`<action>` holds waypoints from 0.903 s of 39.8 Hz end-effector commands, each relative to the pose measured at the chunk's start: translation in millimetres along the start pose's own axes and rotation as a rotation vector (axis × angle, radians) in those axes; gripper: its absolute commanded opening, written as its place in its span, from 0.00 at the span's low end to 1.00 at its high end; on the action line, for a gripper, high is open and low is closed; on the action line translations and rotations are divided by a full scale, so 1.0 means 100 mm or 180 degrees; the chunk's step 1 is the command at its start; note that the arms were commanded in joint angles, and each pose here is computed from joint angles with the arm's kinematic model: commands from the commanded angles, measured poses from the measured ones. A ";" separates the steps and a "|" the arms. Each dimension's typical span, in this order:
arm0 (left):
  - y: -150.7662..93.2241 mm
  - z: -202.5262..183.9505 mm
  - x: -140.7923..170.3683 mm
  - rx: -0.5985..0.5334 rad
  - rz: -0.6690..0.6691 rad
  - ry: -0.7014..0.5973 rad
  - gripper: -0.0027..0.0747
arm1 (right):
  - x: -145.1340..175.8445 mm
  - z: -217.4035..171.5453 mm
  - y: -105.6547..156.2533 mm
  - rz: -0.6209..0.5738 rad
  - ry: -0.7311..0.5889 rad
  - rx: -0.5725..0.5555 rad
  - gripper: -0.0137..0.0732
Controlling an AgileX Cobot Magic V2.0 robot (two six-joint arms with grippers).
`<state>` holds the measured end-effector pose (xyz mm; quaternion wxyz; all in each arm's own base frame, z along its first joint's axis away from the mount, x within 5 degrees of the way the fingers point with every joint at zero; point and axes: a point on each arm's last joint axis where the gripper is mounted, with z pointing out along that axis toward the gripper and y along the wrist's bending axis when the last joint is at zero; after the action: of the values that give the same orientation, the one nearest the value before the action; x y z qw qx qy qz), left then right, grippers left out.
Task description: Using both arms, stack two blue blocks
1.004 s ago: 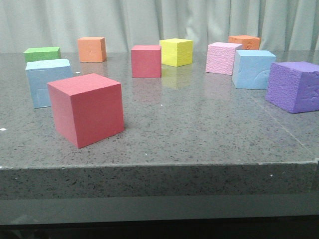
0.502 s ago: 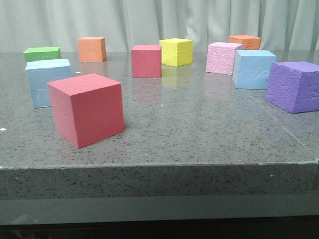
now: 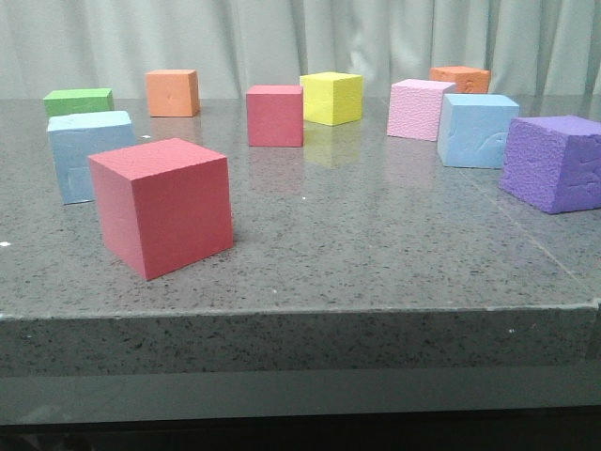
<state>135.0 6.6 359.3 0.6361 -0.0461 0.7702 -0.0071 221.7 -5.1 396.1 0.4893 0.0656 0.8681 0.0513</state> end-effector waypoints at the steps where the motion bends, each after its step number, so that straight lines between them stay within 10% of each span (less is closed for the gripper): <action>1: -0.01 -0.03 -0.20 0.0029 -0.0039 -0.0386 0.76 | -0.24 0.16 0.02 0.0048 0.0065 -0.0002 0.85; 36: -0.01 -0.03 -0.20 0.0029 -0.0039 -0.0386 0.76 | -0.43 1.93 0.79 0.0344 0.1187 -0.0097 0.85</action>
<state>135.0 6.6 359.3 0.6361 -0.0461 0.7702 -0.0071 415.7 73.2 315.7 0.2724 0.0930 0.9530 0.0942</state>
